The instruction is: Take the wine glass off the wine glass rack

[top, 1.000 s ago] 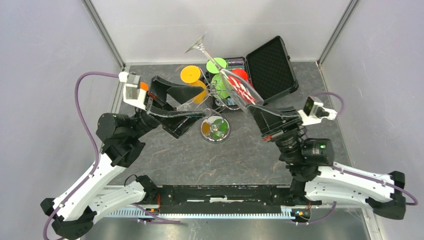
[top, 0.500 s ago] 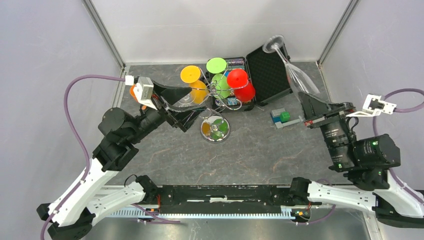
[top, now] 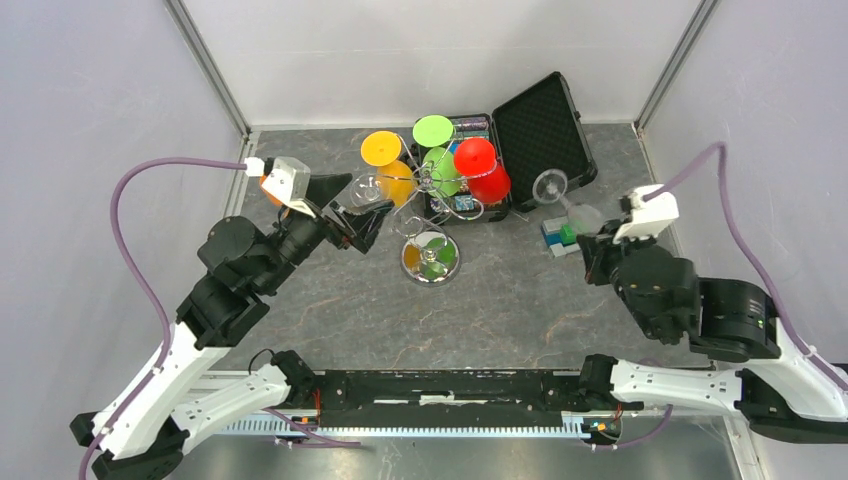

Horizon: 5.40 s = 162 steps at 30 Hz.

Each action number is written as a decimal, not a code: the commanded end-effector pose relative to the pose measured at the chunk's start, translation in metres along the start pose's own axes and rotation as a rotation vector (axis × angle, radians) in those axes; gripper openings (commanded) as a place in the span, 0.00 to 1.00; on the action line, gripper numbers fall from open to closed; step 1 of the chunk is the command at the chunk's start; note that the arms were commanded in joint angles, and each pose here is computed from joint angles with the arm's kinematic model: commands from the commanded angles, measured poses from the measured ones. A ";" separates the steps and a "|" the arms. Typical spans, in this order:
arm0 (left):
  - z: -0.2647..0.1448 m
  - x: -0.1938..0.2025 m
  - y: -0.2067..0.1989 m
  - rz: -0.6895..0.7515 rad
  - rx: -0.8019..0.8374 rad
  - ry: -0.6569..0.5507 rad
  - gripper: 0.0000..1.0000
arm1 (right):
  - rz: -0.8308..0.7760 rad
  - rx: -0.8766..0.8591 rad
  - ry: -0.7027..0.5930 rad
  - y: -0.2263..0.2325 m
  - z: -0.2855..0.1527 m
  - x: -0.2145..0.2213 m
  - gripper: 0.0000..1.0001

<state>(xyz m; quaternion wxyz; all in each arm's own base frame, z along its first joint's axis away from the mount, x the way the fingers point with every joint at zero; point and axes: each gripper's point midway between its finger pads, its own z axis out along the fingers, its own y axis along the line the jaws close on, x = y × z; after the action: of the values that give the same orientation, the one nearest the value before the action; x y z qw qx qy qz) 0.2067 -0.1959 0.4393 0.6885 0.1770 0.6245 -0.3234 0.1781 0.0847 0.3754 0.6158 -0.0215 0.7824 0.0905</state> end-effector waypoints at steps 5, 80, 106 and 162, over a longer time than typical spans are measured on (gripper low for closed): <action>-0.015 -0.010 0.029 0.028 -0.156 -0.048 1.00 | -0.136 -0.182 0.327 0.034 -0.012 0.074 0.00; -0.008 -0.001 0.024 -0.083 -0.191 0.130 1.00 | 0.107 -0.006 0.145 -0.006 0.108 -0.007 0.75; 0.012 0.030 0.101 -0.392 -0.239 0.276 1.00 | 0.217 -0.271 -0.027 0.037 0.117 -0.002 0.76; 0.001 0.077 0.081 -0.561 -0.180 0.408 0.39 | 0.266 -0.241 0.023 0.030 0.124 0.045 0.73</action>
<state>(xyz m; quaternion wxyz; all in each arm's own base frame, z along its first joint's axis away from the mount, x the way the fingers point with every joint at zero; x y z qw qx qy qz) 0.2668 -0.1534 0.3431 0.4466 0.0079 0.8063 -0.3877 0.2801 0.1398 0.2964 0.5644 0.0002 0.7842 0.2579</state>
